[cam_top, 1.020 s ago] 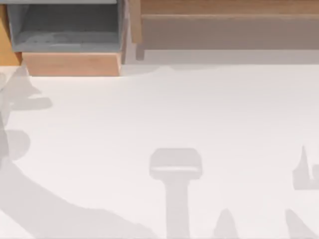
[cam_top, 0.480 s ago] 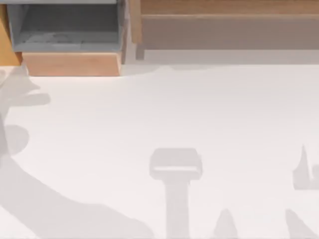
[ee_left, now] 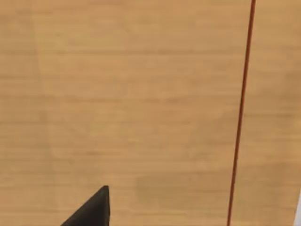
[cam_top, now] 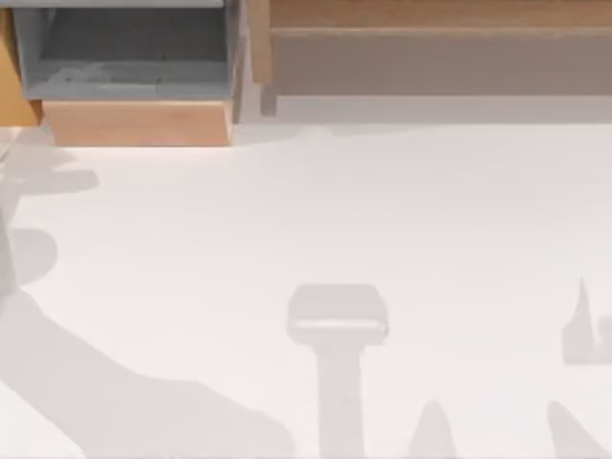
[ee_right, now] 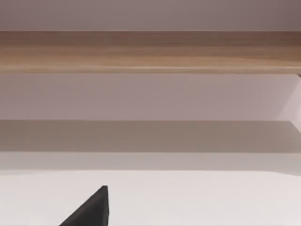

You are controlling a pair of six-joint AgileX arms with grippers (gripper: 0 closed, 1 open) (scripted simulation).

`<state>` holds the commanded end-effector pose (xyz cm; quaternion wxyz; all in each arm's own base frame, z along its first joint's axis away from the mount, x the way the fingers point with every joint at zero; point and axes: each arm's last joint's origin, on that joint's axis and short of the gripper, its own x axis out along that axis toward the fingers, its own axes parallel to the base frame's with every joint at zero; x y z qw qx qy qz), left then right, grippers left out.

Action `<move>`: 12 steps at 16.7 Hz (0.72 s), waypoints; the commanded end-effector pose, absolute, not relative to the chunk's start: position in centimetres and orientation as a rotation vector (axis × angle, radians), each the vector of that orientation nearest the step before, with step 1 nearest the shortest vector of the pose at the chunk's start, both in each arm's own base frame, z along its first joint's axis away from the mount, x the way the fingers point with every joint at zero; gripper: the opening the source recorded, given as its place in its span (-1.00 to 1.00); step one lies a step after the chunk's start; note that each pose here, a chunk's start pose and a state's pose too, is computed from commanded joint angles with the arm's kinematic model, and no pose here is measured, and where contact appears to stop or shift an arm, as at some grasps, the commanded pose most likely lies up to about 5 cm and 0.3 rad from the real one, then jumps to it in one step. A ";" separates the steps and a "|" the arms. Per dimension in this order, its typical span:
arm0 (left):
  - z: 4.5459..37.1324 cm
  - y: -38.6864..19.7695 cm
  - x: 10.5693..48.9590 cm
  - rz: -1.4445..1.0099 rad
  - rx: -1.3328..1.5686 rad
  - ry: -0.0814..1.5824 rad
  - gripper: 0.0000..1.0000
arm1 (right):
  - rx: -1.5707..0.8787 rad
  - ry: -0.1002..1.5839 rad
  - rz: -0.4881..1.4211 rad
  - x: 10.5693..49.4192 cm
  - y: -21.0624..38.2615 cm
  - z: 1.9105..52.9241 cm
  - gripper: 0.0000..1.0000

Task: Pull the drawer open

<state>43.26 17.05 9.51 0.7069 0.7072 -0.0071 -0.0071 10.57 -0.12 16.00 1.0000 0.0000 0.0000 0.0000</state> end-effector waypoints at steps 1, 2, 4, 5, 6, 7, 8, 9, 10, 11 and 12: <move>9.5 17.1 43.3 -0.016 1.571 -0.016 0.70 | 0.000 0.000 0.000 10.6 -0.1 16.0 1.00; 9.5 17.1 43.3 -0.016 1.571 -0.016 0.55 | 0.000 0.000 0.000 10.6 -0.1 16.0 1.00; 9.5 17.1 43.3 -0.016 1.571 -0.016 0.25 | 0.000 0.000 0.000 10.6 -0.1 16.0 1.00; 9.5 17.1 43.3 -0.016 1.571 -0.016 0.10 | 0.000 0.000 0.000 10.6 -0.1 16.0 1.00; 9.5 17.1 43.3 -0.016 1.571 -0.016 -0.06 | 0.000 0.000 0.000 10.6 -0.1 16.0 1.00; 9.5 17.1 43.3 -0.016 1.571 -0.016 -0.21 | 0.000 0.000 0.000 10.6 -0.1 16.0 1.00; 9.5 17.1 43.3 -0.016 1.571 -0.016 -0.36 | 0.000 0.000 0.000 10.6 -0.1 16.0 1.00; 9.5 17.1 43.3 -0.016 1.571 -0.016 -0.51 | 0.000 0.000 0.000 10.6 -0.1 16.0 1.00; 9.5 17.1 43.3 -0.016 1.571 -0.016 -0.66 | 0.000 0.000 0.000 10.6 -0.1 16.0 1.00; 9.5 17.1 43.3 -0.016 1.571 -0.016 -0.81 | 0.000 0.000 0.000 10.6 -0.1 16.0 1.00; 9.5 17.1 43.3 -0.016 1.571 -0.016 -0.96 | 0.000 0.000 0.000 10.6 -0.1 16.0 1.00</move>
